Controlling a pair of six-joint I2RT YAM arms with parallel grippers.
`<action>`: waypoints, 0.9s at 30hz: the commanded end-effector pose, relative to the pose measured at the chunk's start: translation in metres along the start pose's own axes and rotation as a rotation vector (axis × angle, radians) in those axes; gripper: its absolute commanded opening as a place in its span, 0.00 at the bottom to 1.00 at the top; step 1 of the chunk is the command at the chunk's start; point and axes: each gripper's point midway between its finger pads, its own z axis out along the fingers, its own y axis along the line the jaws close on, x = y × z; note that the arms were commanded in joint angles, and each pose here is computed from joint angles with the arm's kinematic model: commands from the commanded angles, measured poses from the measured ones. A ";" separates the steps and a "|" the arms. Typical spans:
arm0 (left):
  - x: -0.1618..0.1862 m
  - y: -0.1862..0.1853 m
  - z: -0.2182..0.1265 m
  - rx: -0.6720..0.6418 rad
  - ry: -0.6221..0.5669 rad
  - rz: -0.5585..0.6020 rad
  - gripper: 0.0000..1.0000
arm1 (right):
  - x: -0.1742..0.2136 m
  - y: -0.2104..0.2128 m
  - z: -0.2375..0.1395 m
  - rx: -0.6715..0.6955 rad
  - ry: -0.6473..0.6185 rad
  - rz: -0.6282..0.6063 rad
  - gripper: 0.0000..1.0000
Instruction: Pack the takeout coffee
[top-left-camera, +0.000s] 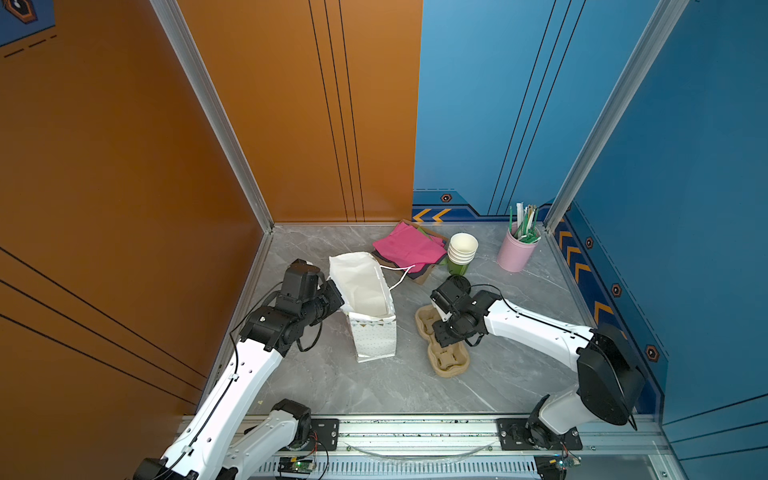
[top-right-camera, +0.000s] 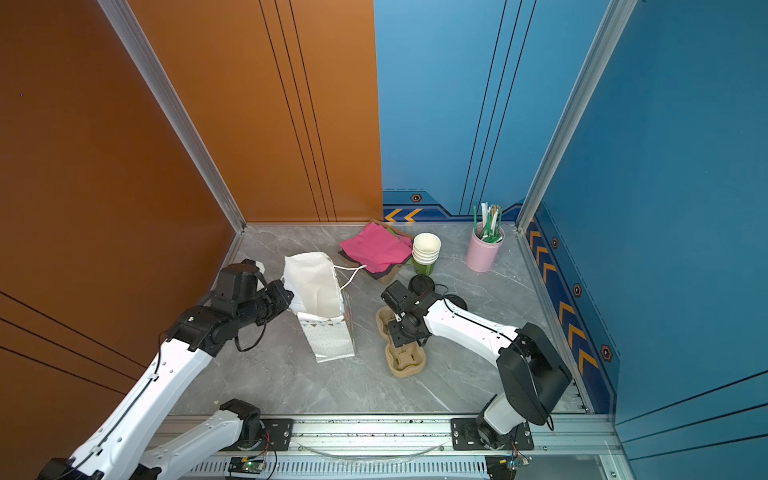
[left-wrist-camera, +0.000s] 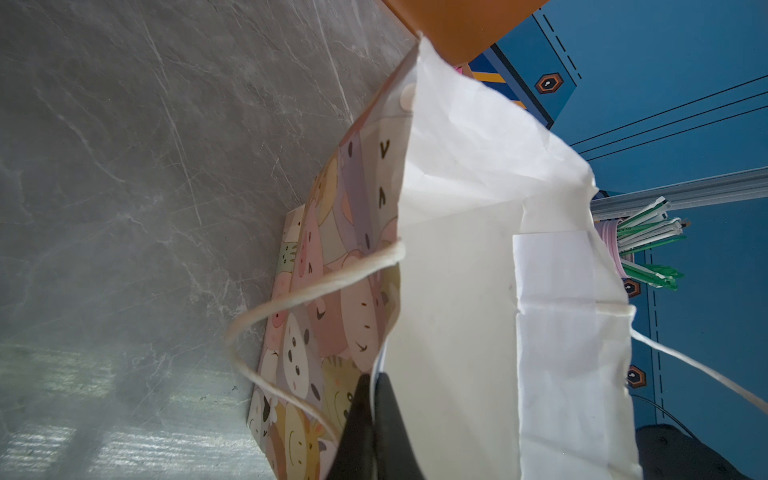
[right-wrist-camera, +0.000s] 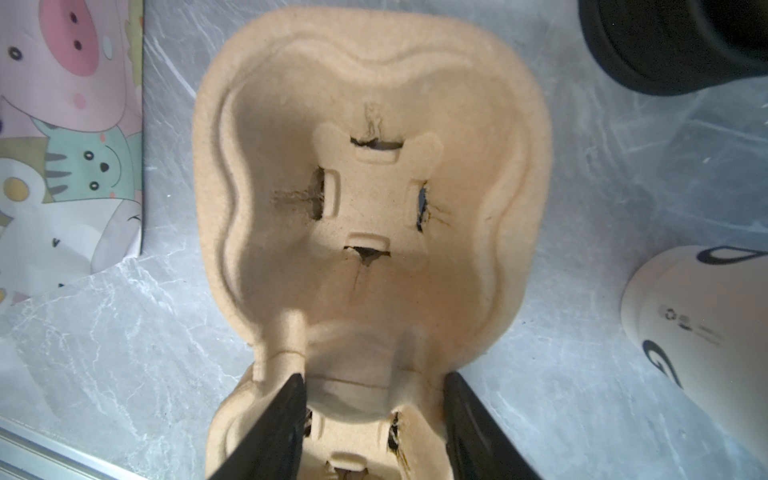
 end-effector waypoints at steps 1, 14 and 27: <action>0.016 0.016 0.009 -0.063 0.054 -0.004 0.00 | -0.002 0.007 0.003 -0.008 0.009 0.005 0.53; 0.016 0.017 0.011 -0.068 0.055 -0.003 0.00 | -0.022 -0.004 -0.051 0.028 -0.159 0.034 0.61; 0.017 0.017 0.011 -0.067 0.055 -0.003 0.00 | -0.009 0.020 -0.018 0.023 -0.048 -0.003 0.56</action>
